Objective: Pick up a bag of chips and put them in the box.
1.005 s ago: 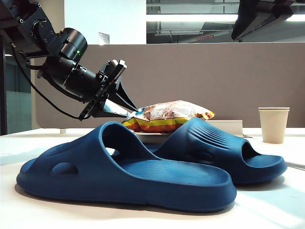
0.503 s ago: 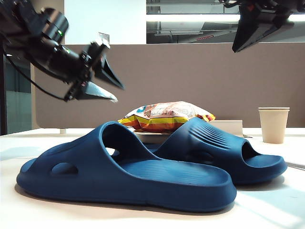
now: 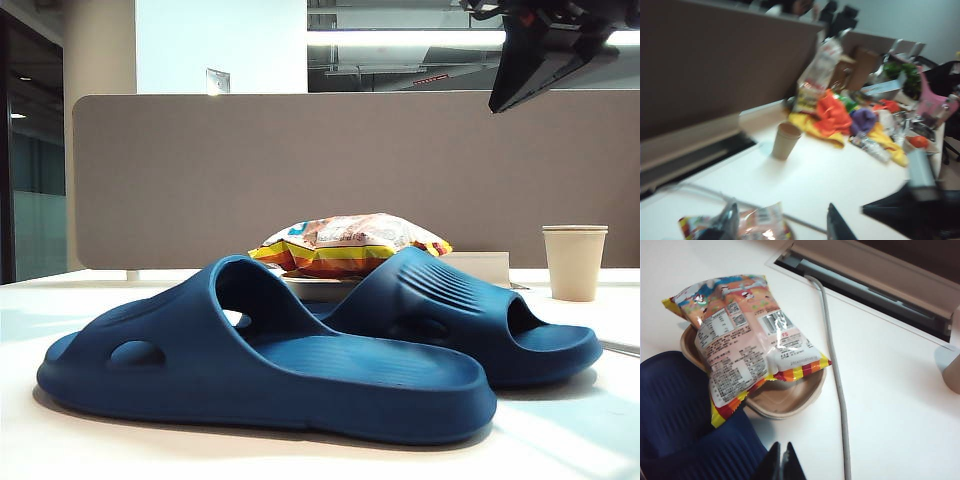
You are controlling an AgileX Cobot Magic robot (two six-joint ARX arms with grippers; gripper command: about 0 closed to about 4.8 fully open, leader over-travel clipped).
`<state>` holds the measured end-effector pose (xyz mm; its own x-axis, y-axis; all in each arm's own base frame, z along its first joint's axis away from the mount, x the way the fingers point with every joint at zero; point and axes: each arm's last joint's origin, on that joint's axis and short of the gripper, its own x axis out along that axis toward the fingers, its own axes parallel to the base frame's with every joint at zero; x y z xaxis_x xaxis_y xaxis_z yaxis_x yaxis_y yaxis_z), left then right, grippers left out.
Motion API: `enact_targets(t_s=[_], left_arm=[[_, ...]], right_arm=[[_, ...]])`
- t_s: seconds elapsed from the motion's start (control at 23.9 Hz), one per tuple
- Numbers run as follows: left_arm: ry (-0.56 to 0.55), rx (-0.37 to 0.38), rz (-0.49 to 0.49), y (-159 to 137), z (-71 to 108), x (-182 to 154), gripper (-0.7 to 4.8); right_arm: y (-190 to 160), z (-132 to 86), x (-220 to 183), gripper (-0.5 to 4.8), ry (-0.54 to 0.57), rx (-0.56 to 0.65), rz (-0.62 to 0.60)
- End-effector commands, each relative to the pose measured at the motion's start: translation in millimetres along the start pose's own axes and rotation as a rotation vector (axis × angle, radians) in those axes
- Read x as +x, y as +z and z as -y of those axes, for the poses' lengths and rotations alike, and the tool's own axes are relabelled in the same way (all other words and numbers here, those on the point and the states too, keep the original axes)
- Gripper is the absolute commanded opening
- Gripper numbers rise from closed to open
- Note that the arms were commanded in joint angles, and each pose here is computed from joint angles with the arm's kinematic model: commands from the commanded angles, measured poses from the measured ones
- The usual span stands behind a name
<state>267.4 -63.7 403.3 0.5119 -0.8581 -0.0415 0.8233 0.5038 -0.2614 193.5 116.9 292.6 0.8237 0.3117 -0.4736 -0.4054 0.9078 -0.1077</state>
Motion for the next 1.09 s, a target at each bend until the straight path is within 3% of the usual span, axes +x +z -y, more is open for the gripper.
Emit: enact_targets(t_s=[0.04,0.17,0.59,0.84,1.09], left_arm=[[-0.015,0.097,-0.004,8.2,29.9,-22.4,2.24],[-0.008,0.14,-0.071,-0.3,56.2,-45.2,2.24],[0.037,0.154,-0.066,-50.0,93.5,-85.2,2.14],[0.097,0.178,-0.007,-80.0,118.3,-112.2,2.03],[0.237,0.232,0.095,-110.3,141.1,-140.4,1.73]], right_arm=[[-0.2,-0.4,-0.9,0.18,0.004,-0.004,-0.007],[-2.4,-1.1,-0.9,0.18,0.026,0.0,-0.029],[-5.5,-4.4,-1.5,0.17,0.142,0.017,-0.061],[-7.0,-6.3,-3.0,0.17,0.206,0.017,-0.076],[-4.8,-7.1,-10.6,0.18,0.283,0.021,-0.049]])
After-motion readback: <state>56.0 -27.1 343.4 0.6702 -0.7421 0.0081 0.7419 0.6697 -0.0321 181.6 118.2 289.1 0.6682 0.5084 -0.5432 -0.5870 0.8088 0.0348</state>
